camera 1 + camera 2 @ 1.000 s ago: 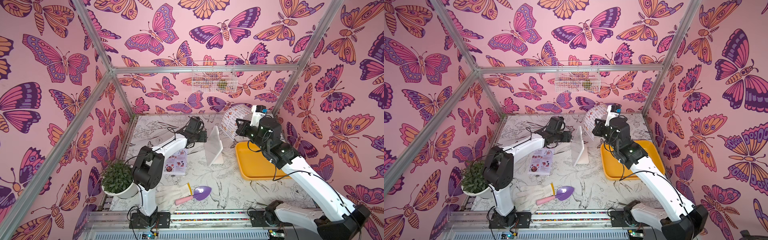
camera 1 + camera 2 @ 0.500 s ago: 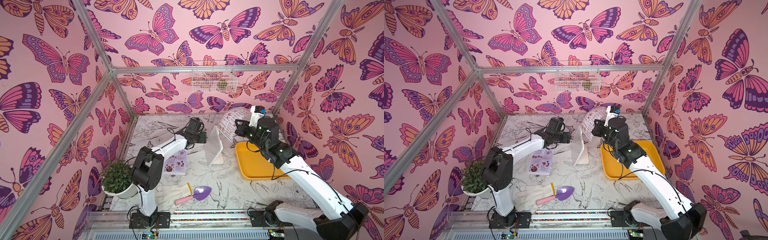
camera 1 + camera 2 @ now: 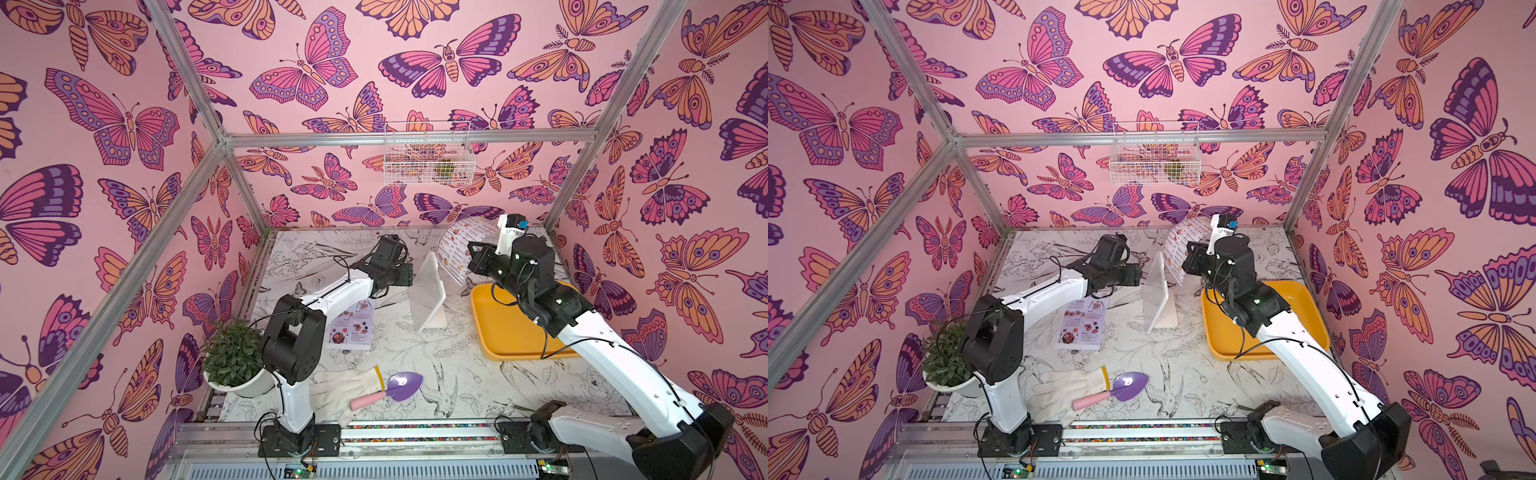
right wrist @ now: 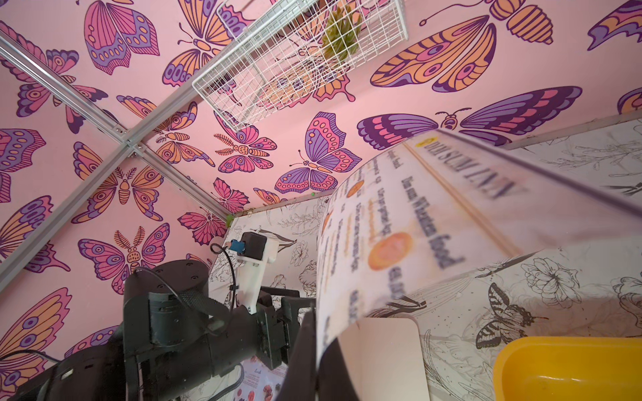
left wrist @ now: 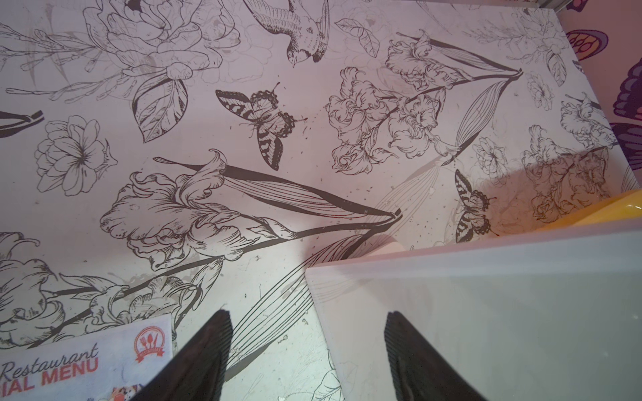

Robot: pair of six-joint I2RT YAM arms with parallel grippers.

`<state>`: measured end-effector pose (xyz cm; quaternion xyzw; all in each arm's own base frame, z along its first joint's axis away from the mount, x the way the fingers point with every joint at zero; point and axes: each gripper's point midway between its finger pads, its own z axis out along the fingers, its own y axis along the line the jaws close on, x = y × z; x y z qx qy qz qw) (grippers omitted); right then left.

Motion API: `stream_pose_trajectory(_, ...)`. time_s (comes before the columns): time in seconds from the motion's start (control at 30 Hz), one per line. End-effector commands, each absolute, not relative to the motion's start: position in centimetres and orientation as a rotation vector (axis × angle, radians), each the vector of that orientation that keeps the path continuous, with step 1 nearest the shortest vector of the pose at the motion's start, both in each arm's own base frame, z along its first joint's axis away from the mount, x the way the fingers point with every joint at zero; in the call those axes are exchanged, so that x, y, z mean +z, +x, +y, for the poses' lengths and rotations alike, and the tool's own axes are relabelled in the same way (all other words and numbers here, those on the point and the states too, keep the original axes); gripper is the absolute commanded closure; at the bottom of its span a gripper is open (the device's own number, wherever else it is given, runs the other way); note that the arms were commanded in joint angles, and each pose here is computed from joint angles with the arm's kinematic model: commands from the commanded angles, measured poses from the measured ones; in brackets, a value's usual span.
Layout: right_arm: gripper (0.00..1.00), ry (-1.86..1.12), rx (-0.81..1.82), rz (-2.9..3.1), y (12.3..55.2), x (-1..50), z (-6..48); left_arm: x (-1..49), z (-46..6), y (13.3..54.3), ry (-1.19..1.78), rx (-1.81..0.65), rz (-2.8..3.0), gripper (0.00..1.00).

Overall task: Replace the menus in the menu holders
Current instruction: Insert the menu into the menu holder.

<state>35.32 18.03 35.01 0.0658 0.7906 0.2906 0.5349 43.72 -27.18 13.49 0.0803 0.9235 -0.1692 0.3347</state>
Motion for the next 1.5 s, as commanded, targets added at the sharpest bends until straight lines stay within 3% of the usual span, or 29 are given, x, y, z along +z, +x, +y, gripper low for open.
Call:
stream_pose_trajectory(0.0,1.00,0.157,0.726,1.845,34.9,36.3,18.2,14.5,-26.8,43.6,0.207,-0.423,2.387,0.28)
stream_pose_trajectory(1.47,1.00,0.163,0.693,1.885,35.2,34.8,18.2,15.2,-27.7,43.1,0.243,-0.415,2.367,0.28)
